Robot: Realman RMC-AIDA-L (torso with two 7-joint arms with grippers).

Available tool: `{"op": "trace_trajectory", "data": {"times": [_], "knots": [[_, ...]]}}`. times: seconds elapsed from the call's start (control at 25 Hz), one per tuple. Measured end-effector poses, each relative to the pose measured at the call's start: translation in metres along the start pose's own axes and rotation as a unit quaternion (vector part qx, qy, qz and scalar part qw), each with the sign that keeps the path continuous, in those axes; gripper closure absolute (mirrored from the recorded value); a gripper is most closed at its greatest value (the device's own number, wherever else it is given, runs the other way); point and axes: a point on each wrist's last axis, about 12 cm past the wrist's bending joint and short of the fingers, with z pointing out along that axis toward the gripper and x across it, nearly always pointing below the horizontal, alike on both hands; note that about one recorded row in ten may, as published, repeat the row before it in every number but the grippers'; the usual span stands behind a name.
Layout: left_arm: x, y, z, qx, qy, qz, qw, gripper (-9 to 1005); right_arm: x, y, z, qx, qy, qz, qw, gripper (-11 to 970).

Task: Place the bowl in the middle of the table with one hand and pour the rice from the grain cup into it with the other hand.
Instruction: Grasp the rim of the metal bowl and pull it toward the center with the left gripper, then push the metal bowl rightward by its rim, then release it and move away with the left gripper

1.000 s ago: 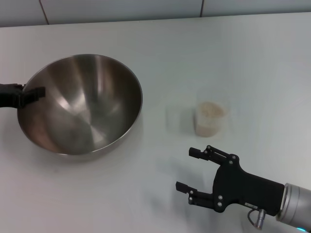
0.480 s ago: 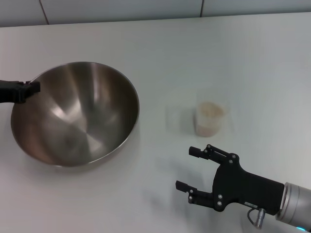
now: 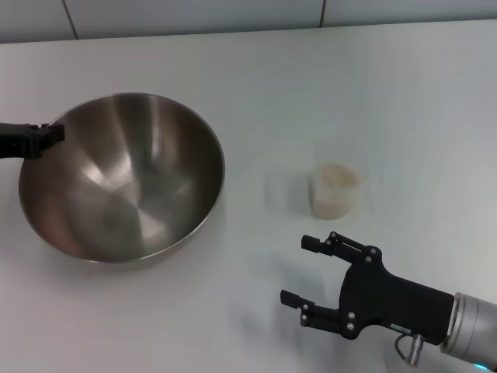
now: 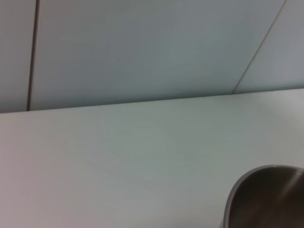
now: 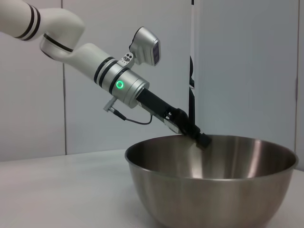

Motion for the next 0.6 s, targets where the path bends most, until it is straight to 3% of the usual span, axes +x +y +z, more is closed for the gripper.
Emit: {"op": "trace_trajectory", "data": {"times": [0.24, 0.4, 0.6], "knots": [[-0.007, -0.003, -0.002, 0.013, -0.017, -0.004, 1.000, 960, 0.000, 0.000, 0.000, 0.000, -0.001, 0.000, 1.000, 171], [-0.038, -0.018, 0.000, 0.054, -0.046, 0.010, 0.997, 960, 0.000, 0.000, 0.000, 0.000, -0.001, 0.000, 1.000, 171], [-0.048, -0.028, 0.014, 0.076, -0.041, 0.018, 0.996, 959, 0.000, 0.000, 0.000, -0.001, 0.000, 0.000, 1.000, 171]]}}
